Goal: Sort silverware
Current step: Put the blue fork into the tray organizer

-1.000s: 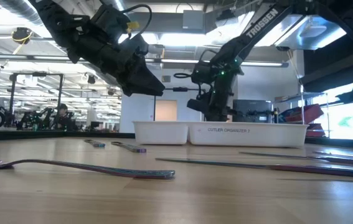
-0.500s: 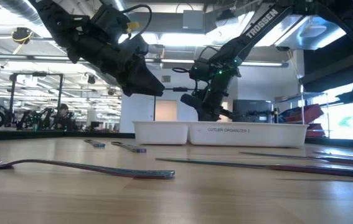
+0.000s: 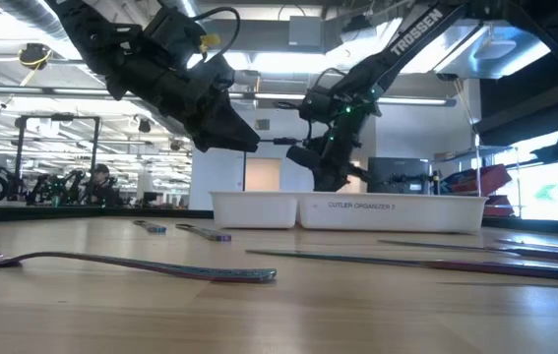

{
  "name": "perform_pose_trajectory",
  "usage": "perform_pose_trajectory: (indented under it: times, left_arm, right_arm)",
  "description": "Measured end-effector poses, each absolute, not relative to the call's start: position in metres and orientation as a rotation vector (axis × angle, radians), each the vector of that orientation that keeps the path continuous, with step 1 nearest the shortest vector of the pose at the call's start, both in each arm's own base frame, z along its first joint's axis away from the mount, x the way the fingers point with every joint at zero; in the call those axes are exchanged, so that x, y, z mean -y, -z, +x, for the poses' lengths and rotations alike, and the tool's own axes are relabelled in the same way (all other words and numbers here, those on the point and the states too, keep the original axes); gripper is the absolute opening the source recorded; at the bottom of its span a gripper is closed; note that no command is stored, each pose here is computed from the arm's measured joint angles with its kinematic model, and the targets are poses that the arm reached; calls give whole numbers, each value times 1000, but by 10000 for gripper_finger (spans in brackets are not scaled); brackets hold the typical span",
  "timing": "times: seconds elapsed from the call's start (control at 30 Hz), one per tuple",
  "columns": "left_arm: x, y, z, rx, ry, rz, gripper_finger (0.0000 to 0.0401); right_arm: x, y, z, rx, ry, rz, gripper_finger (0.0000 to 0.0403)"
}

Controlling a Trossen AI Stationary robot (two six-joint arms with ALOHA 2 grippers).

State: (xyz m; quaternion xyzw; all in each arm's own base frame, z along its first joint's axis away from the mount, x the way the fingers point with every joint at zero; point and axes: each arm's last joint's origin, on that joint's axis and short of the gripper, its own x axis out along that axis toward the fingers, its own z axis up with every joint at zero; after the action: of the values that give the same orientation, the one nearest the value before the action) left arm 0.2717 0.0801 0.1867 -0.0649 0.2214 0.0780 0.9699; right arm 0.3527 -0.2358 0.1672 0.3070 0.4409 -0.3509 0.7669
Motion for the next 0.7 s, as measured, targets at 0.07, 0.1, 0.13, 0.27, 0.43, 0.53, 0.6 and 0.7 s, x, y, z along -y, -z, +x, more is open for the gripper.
perform_pose_trajectory:
  times: [0.07, 0.1, 0.13, 0.27, 0.43, 0.53, 0.6, 0.7]
  left_arm:
    - [-80, -187, 272, -447, -158, -130, 166]
    - [-80, -187, 272, -447, -157, -130, 166]
    - [-80, -187, 272, -448, -157, -129, 166]
    - [-80, -187, 272, -448, -156, -124, 166]
    - [-80, -186, 272, -452, -158, -129, 166]
    - [-80, -185, 271, -461, -158, -128, 166]
    - [-80, -185, 271, -462, -163, -126, 166]
    - [-80, -185, 271, -462, -165, -125, 166]
  right_arm:
    - [235, -166, 351, -990, 756, 661, 0]
    - [234, -162, 350, -1012, 759, 661, 0]
    - [235, -158, 351, -1020, 764, 659, 0]
    - [237, -146, 354, -1025, 762, 662, 0]
    - [239, -143, 357, -1010, 766, 655, 0]
    - [240, -142, 359, -989, 745, 664, 0]
    - [240, -142, 360, -977, 732, 670, 0]
    - [240, -142, 361, -961, 719, 673, 0]
